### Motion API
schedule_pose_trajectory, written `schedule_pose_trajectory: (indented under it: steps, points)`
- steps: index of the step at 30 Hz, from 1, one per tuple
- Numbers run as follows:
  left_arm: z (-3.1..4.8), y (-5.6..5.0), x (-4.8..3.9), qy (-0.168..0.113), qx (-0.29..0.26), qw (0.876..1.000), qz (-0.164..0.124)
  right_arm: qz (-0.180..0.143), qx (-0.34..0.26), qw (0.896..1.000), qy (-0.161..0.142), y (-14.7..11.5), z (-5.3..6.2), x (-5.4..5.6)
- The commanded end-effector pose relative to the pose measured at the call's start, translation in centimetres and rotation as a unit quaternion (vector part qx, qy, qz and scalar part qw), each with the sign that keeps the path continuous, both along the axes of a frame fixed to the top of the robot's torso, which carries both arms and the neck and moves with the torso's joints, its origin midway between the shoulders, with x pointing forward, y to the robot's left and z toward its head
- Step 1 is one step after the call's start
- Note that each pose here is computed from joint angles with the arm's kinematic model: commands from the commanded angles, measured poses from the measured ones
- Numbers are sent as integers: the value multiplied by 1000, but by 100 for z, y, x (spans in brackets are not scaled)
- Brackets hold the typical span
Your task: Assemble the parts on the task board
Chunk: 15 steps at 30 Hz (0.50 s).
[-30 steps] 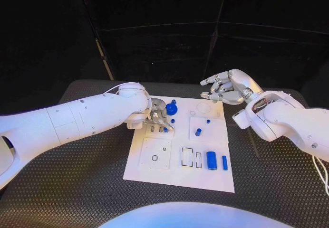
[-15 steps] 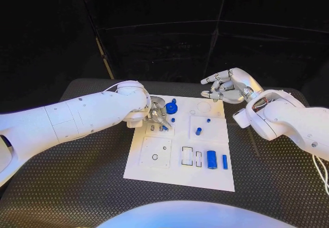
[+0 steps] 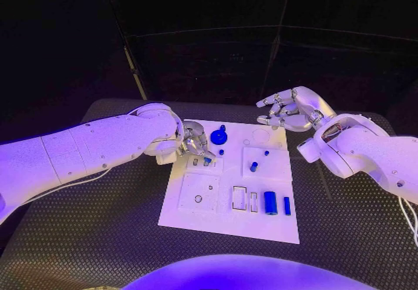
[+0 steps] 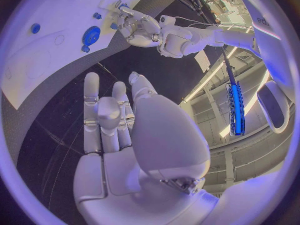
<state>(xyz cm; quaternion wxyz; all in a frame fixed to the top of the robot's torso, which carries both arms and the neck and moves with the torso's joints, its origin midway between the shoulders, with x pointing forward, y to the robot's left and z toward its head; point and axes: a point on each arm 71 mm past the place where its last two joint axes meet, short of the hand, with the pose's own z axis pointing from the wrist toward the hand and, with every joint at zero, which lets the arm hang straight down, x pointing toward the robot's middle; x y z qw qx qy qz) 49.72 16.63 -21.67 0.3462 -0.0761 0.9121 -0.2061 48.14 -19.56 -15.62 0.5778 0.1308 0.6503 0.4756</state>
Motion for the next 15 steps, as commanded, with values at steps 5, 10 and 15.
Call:
schedule_pose_trajectory:
  steps: [5, 10, 15]
  points:
    - [29, 57, -18, -16, -32, 998, 43, 7, -2, 1000, 4, 4, 2, 7]
    - [-4, 82, -48, -33, -16, 999, 40, 7, -3, 1000, 5, -2, -2, 12]
    - [-44, 75, -72, -52, 2, 998, 31, 7, -3, 1000, 5, -5, -3, 13]
